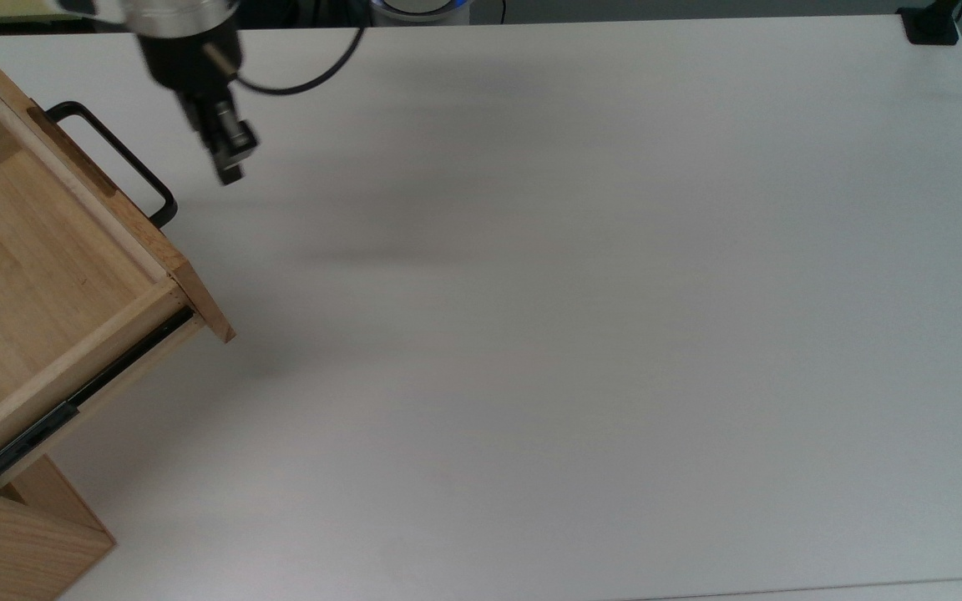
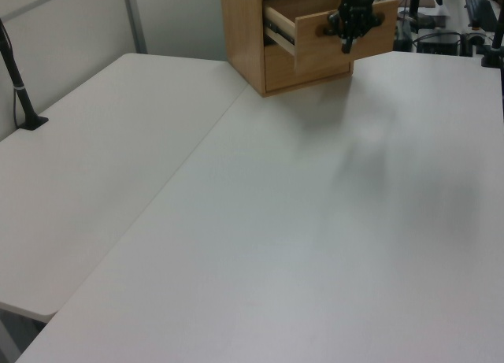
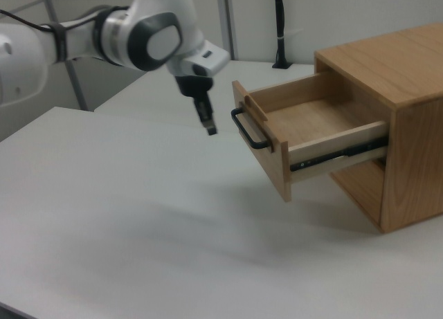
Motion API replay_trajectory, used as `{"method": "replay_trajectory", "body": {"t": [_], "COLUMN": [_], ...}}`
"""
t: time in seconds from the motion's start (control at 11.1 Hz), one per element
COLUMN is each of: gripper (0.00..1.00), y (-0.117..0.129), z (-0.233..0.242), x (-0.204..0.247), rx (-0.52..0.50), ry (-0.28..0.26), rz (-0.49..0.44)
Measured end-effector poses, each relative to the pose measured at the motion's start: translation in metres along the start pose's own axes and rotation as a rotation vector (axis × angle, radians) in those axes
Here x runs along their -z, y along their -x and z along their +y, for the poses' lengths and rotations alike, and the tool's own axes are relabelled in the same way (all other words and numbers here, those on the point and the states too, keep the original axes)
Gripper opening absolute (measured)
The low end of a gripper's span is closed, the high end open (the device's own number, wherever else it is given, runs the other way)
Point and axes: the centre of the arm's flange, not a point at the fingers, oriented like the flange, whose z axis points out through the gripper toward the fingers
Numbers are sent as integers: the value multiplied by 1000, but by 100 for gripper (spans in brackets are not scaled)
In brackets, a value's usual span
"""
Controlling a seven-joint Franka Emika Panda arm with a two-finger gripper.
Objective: Close the drawer by sliding it
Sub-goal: 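Push the drawer front with the gripper into the wooden cabinet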
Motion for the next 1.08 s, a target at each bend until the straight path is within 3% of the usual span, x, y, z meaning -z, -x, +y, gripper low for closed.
{"method": "replay_trajectory", "body": {"t": [0.18, 0.54, 0.9, 1.08], "gripper": [1, 1, 1, 1], "y": [-38, -82, -138, -152], "z": [13, 26, 42, 44], "x": [-12, -23, -24, -35], "rx": [-49, -88, -94, -65], "ry": [-17, -89, -170, -209], "rz": [70, 248, 494, 604]}}
